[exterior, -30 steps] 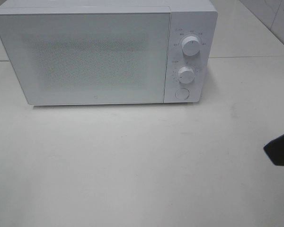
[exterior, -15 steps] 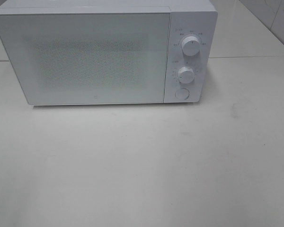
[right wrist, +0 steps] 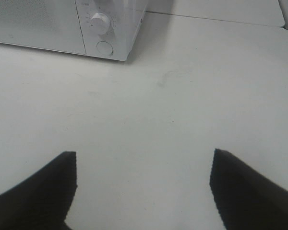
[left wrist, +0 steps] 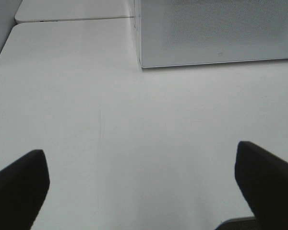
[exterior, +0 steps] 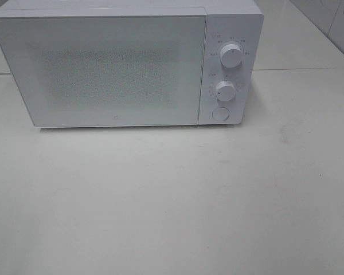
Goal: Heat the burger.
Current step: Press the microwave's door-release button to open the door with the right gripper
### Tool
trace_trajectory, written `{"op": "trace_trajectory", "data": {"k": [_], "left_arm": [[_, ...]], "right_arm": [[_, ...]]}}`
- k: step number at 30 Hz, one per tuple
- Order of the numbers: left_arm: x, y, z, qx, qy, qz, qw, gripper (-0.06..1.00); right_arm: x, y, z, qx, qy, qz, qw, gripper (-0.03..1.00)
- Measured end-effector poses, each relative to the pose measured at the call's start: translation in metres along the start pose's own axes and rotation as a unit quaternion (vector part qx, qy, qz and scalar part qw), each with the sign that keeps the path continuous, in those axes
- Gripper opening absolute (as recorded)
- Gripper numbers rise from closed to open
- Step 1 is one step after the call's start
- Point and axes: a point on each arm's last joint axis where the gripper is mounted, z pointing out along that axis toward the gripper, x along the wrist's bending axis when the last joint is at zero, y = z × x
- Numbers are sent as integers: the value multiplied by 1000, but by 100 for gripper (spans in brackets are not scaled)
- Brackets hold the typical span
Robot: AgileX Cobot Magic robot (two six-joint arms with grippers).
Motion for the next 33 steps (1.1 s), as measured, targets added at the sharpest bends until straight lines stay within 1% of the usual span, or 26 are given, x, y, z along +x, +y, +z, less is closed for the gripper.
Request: {"op": "trace_trajectory", "data": {"k": [6, 23, 26, 28, 33], "left_arm": [[0, 0, 0, 0, 0, 0, 1000, 98], [0, 0, 0, 0, 0, 0, 1000, 98], [0, 0, 0, 0, 0, 0, 1000, 98], [0, 0, 0, 0, 0, 0, 1000, 98], [0, 0, 0, 0, 0, 0, 1000, 98]], "right_arm": [[-1, -12, 5, -12, -8, -2, 1000, 75], [-1, -12, 6, -13, -10, 5, 1000, 75], [-1, -8, 4, -28, -10, 5, 1000, 75], [-2, 6, 6, -54, -11, 5, 998, 75], [-3, 20, 17, -60, -12, 5, 998, 75]]}}
